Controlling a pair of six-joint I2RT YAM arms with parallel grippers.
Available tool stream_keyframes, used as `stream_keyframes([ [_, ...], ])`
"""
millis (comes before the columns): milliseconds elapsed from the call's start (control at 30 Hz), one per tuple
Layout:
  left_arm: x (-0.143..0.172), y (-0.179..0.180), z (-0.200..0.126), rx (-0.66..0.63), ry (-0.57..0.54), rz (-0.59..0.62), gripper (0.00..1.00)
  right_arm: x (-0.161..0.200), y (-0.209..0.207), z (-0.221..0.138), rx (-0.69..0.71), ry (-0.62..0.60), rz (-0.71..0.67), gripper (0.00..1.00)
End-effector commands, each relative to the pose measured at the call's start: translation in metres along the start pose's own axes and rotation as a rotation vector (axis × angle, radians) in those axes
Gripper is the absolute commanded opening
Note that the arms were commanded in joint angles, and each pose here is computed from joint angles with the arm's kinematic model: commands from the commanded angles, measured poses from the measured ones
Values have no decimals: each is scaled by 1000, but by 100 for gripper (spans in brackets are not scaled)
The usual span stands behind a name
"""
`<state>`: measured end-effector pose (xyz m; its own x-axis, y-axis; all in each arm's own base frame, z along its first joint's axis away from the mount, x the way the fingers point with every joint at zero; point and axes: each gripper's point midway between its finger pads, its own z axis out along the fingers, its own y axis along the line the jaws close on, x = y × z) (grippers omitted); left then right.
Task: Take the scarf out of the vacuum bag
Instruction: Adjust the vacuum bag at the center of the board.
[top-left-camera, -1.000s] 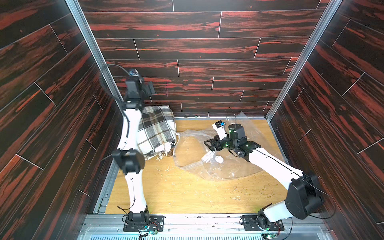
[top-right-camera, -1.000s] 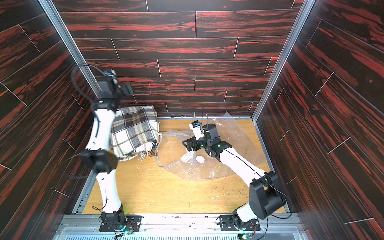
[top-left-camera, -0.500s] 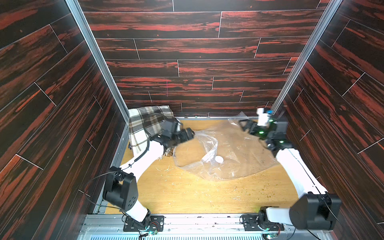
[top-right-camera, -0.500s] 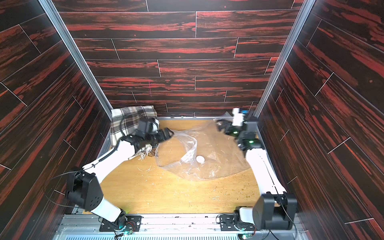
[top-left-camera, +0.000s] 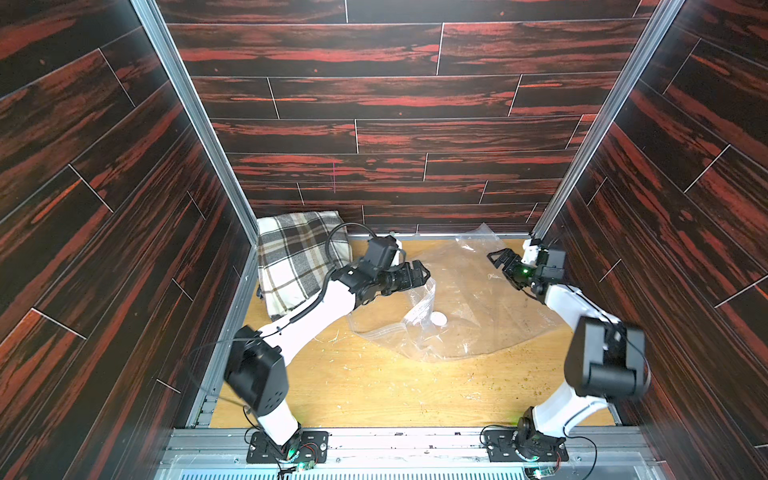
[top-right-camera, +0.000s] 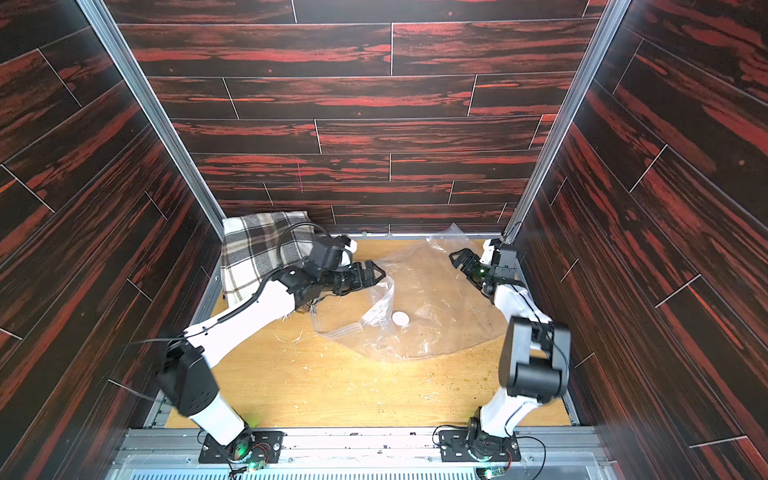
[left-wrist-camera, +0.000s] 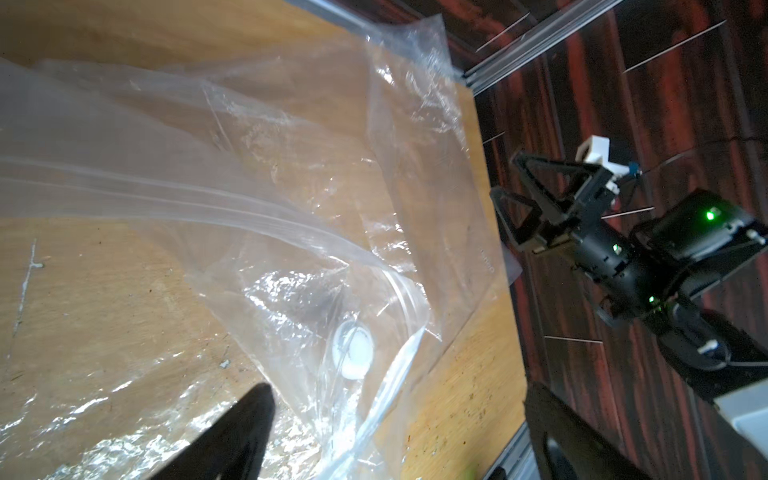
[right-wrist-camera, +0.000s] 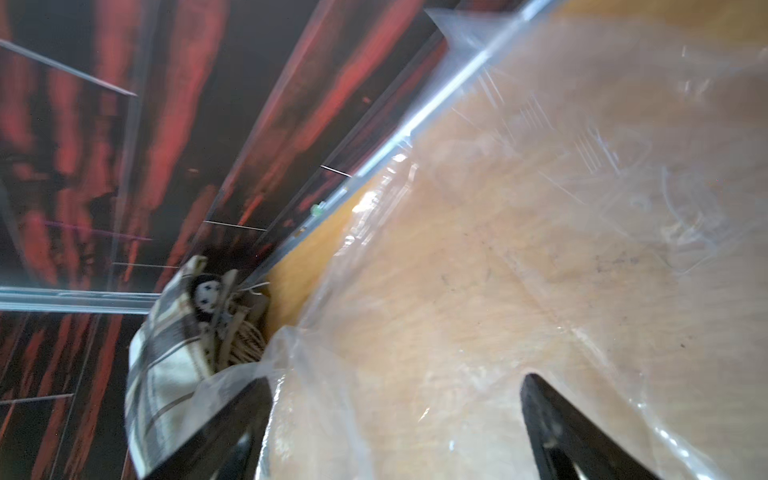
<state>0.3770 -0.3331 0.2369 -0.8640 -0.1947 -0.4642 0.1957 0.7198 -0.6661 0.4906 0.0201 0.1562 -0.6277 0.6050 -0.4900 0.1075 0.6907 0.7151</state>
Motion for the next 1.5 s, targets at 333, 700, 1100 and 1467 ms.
stream_keyframes([
  [333, -3, 25, 54, -176, 112, -39, 96, -16, -38, 49, 22, -42, 28, 96],
  [700, -13, 27, 75, -224, 122, -49, 56, 1, -68, 78, -21, -21, 72, 94],
  [1100, -12, 25, 78, -234, 161, -31, 0, 0, -84, 78, 8, -23, 121, 94],
  [1467, -4, 25, 68, -229, 193, -14, 0, 1, -95, 85, 61, 9, 160, 93],
])
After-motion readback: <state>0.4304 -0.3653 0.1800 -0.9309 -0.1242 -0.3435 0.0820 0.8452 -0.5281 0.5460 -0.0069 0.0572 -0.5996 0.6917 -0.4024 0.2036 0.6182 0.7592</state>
